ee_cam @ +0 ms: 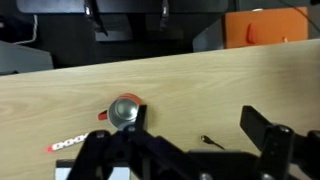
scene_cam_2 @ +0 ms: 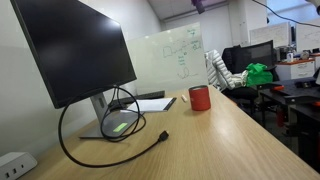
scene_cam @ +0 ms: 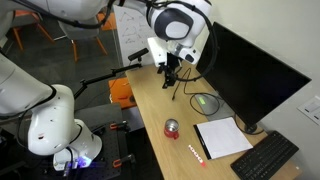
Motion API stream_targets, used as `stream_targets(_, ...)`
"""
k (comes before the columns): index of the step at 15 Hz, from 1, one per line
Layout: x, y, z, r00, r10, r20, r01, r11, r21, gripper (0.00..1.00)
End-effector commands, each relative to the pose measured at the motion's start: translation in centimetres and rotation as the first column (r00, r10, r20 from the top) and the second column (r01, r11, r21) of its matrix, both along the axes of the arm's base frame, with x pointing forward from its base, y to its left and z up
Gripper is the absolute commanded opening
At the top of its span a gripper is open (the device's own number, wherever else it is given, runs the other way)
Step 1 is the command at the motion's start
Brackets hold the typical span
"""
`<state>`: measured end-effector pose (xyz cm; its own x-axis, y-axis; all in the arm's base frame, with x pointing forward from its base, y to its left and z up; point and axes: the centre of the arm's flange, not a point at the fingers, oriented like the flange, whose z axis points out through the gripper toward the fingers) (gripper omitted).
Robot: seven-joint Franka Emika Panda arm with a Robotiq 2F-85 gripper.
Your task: Move the cup slightly to the left on the table
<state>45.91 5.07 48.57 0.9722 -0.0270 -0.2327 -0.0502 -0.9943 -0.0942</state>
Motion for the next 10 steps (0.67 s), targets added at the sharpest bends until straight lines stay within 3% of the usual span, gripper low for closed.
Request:
stream_targets(1,-1.7,-1.7,-3.4,0.993,-0.097,0.064,0.096,0.995,0.022,1.0)
stream_targets(5,-1.5,-4.3,-7.8,0.968,-0.23,0.101,0.232,0.973,-0.009,1.0)
stream_targets(10,-2.4,-8.7,-12.2,0.908,-0.403,0.114,0.413,0.907,-0.087,1.0)
